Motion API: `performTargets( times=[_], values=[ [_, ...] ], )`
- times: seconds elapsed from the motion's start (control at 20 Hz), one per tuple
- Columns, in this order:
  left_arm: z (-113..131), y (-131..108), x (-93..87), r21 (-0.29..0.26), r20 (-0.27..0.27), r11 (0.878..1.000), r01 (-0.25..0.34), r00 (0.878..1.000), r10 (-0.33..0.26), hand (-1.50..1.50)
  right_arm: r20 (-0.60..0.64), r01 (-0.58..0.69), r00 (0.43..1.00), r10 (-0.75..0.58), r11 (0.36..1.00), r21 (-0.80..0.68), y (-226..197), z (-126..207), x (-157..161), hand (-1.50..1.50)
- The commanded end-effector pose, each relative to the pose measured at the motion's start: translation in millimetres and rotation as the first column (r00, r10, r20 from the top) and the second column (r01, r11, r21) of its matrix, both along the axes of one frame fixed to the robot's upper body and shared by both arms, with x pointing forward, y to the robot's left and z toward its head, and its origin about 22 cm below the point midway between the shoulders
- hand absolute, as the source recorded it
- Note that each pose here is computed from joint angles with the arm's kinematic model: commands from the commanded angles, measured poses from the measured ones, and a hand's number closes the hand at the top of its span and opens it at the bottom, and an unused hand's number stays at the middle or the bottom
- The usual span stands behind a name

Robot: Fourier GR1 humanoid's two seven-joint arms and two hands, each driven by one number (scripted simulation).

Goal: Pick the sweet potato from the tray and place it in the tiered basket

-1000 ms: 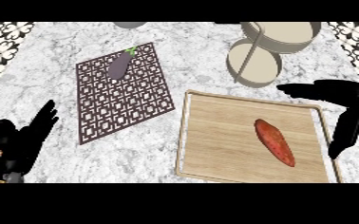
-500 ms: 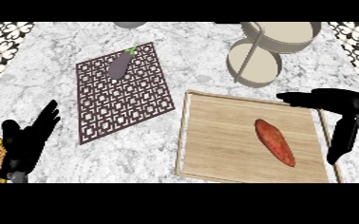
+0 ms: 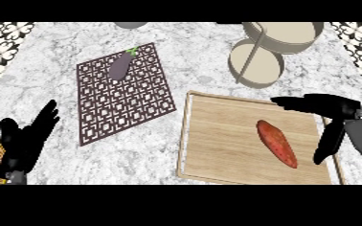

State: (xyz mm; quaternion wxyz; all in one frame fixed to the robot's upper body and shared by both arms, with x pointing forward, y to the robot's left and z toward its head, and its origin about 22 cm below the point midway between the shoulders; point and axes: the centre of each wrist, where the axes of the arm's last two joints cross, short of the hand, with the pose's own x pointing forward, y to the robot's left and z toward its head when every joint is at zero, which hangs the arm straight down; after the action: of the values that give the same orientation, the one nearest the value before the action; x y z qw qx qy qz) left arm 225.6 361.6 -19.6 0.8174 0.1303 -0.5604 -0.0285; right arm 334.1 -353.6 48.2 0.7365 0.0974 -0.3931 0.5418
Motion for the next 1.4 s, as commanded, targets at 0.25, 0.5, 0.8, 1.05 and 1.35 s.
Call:
performTargets(
  times=[0.25, 0.5, 0.8, 1.05, 1.35],
  values=[
    [-3.5, -20.6, -4.6, -0.006, 0.002, 1.0, -0.003, 1.0, 0.003, 0.0, 0.002, -0.034, 0.999, 0.034, 0.998, 0.047, 11.1, -13.0, -8.1, -1.5],
    [13.8, 12.4, -31.3, 0.01, -0.005, 1.0, 0.013, 1.0, -0.013, 0.0, -0.029, -0.013, 0.999, 0.014, 0.999, 0.034, 24.7, -30.6, -3.9, -1.5],
    [-1.0, -2.4, -7.7, -0.013, -0.003, 1.0, -0.005, 1.0, 0.005, 0.0, -0.029, -0.034, 0.999, 0.035, 0.999, 0.035, 52.2, -52.0, -25.7, -1.5],
    [-5.6, -4.9, -14.8, -0.007, -0.013, 1.0, 0.004, 1.0, -0.004, 0.0, -0.05, -0.057, 0.997, 0.059, 0.998, 0.038, 42.5, -56.4, -36.0, -1.5],
    [-2.1, -3.2, -11.7, 0.004, 0.008, 1.0, -0.005, 1.0, 0.005, 0.0, 0.047, -0.097, 0.995, 0.091, 0.981, 0.167, 70.7, -54.2, -39.1, 1.5]
  ],
)
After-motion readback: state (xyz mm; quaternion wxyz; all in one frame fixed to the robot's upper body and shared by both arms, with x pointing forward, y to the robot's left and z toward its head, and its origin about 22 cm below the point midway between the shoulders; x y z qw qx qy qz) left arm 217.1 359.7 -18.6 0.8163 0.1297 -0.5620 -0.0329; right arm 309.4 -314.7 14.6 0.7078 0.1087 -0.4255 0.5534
